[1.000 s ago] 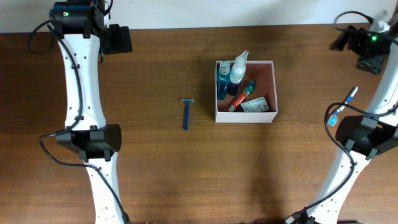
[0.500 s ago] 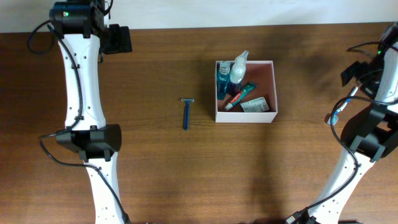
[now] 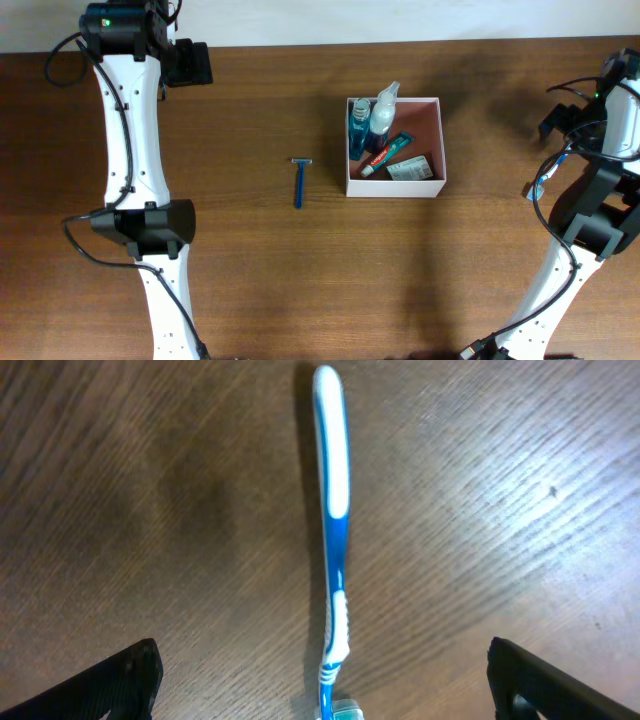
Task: Pack container
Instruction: 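Open the right gripper and move it right toward the toothbrush, then lower the right gripper over the blue-white toothbrush handle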
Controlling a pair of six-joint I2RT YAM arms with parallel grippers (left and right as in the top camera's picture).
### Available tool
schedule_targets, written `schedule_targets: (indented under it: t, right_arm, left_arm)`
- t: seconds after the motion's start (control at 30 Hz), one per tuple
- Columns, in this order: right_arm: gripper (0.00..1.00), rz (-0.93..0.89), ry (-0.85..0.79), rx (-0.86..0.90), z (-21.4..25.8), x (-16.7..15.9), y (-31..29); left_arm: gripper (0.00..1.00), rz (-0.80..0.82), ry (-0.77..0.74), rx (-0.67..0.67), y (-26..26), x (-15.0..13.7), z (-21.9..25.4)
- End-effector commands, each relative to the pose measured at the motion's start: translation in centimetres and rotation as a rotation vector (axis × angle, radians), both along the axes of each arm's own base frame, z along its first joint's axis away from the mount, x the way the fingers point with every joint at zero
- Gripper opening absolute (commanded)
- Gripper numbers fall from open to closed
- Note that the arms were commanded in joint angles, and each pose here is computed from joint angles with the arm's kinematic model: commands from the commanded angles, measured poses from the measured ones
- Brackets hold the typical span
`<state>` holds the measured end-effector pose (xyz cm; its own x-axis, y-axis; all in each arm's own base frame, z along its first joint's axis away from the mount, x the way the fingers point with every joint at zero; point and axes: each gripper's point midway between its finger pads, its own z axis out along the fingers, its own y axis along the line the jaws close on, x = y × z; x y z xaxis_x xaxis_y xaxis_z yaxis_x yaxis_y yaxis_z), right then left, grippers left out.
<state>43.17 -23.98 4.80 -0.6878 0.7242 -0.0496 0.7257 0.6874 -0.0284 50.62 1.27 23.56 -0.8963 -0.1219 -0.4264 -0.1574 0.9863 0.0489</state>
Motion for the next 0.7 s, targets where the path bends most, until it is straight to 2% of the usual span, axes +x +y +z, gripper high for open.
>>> schedule_targets:
  t: [0.0, 0.4, 0.67]
  right_arm:
    - [0.99, 0.055, -0.041, 0.011, 1.0, 0.1, -0.3]
    - [0.99, 0.031, -0.043, 0.087, -1.3, -0.5, -0.7]
    - [0.99, 0.030, -0.041, 0.077, -1.9, -0.4, -0.9]
  left_arm:
    - [0.99, 0.016, 0.009, 0.006, 0.4, 0.1, -0.4]
    - [0.99, 0.016, 0.009, 0.006, 0.4, 0.1, -0.4]
    - [0.99, 0.016, 0.009, 0.006, 0.4, 0.1, -0.4]
